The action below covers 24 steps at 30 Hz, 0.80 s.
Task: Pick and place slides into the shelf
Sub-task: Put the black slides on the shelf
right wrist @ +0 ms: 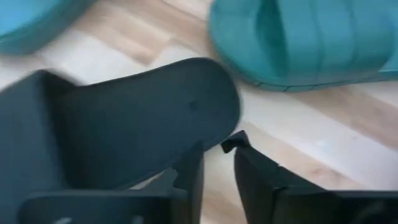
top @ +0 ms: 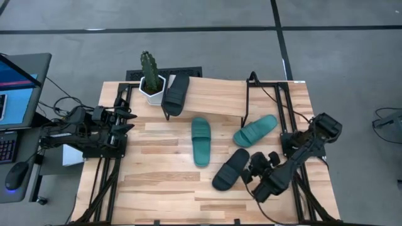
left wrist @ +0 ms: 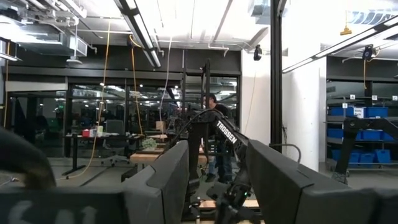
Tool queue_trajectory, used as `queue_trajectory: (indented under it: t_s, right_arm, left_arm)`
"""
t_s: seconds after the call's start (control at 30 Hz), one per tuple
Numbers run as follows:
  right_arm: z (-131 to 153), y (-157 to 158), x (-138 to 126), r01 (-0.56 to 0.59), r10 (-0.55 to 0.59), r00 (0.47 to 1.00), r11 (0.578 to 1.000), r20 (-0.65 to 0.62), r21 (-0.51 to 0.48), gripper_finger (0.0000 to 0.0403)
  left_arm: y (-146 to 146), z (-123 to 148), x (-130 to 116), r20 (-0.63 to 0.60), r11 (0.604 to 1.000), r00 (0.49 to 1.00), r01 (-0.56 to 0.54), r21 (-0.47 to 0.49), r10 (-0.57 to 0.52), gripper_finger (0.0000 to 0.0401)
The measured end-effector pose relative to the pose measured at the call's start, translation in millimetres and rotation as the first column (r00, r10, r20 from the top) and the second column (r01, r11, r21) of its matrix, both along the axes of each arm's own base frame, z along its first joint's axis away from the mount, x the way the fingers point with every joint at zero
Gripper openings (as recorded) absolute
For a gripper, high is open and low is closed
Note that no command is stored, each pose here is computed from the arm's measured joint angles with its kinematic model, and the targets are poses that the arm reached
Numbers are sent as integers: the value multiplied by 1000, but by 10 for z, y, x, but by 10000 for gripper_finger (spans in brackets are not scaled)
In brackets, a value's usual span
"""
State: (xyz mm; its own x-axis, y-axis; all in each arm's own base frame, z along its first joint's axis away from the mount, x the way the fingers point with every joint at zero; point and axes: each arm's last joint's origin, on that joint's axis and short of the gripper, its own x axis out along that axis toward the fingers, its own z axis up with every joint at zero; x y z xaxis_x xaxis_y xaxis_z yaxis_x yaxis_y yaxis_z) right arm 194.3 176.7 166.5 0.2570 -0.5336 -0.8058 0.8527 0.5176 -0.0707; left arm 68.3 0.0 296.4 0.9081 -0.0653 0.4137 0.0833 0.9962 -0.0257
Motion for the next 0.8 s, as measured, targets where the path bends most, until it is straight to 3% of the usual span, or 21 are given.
queue_trajectory:
  t_s: [0.4,0.8]
  right_arm:
    - [-115,-302,275,66,-67,989,998,-131,-12,241]
    - [-132,-415,390,44,-33,980,998,-197,53,255]
  left_arm:
    - [0,-3,1,-3,1000,1000,0,0,0,151]
    - [0,-6,3,-7,1000,1000,7,-15,-7,151]
